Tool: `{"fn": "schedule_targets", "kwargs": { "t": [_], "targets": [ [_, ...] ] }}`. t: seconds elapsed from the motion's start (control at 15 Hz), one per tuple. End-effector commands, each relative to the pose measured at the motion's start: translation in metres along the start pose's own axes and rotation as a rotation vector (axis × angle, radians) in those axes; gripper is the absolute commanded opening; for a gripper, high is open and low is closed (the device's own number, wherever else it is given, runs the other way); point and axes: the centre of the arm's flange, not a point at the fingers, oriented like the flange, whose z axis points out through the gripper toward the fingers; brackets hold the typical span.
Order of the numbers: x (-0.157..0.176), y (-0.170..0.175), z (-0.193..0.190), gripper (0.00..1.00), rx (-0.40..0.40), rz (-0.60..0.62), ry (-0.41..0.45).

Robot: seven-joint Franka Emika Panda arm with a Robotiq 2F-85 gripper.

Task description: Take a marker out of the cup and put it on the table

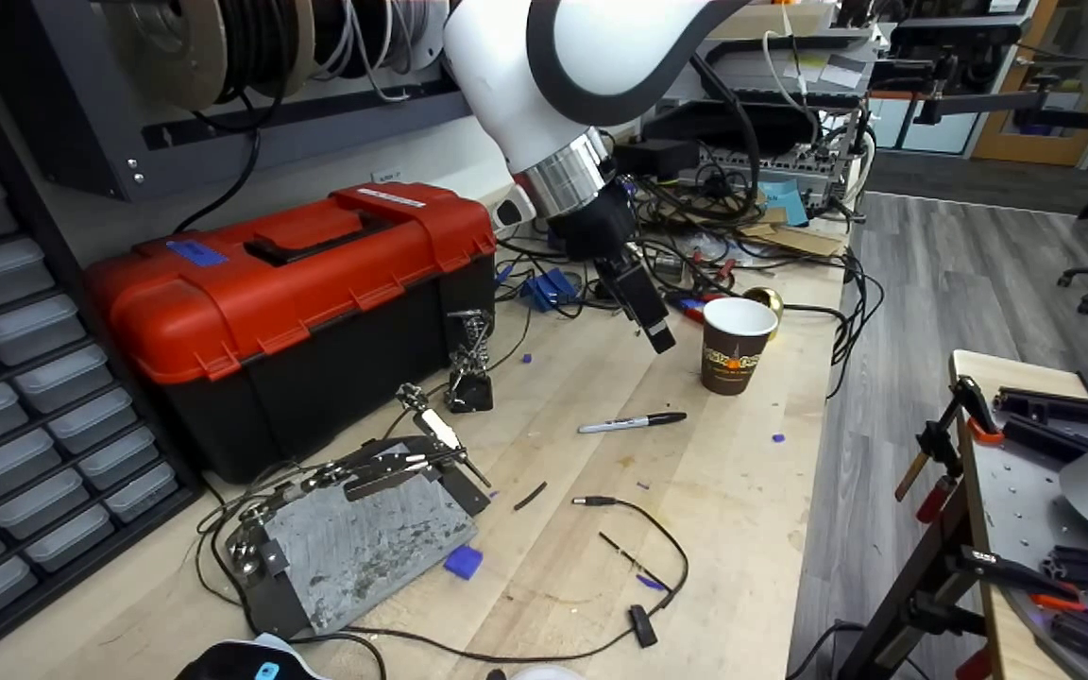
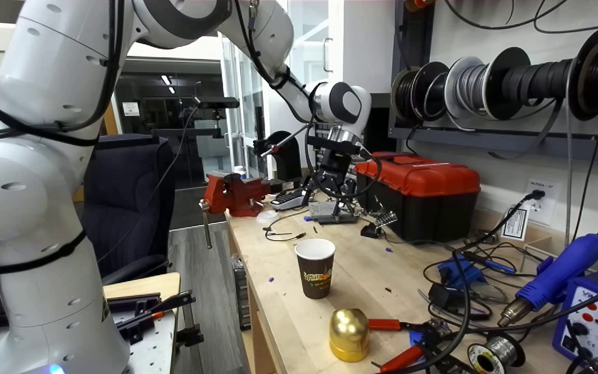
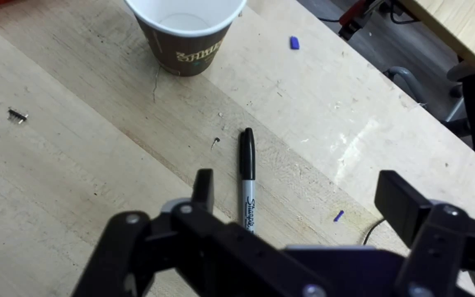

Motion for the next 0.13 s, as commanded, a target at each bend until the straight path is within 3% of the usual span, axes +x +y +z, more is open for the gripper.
{"fn": "schedule_targets", "kwargs": {
  "t": [0.0, 0.07],
  "targets": [
    [0.0, 0.0, 0.0001, 1.0, 0.0, 0.0, 0.0],
    [0.0, 0.0, 0.0001, 1.0, 0.0, 0.0, 0.0]
  ]
}}
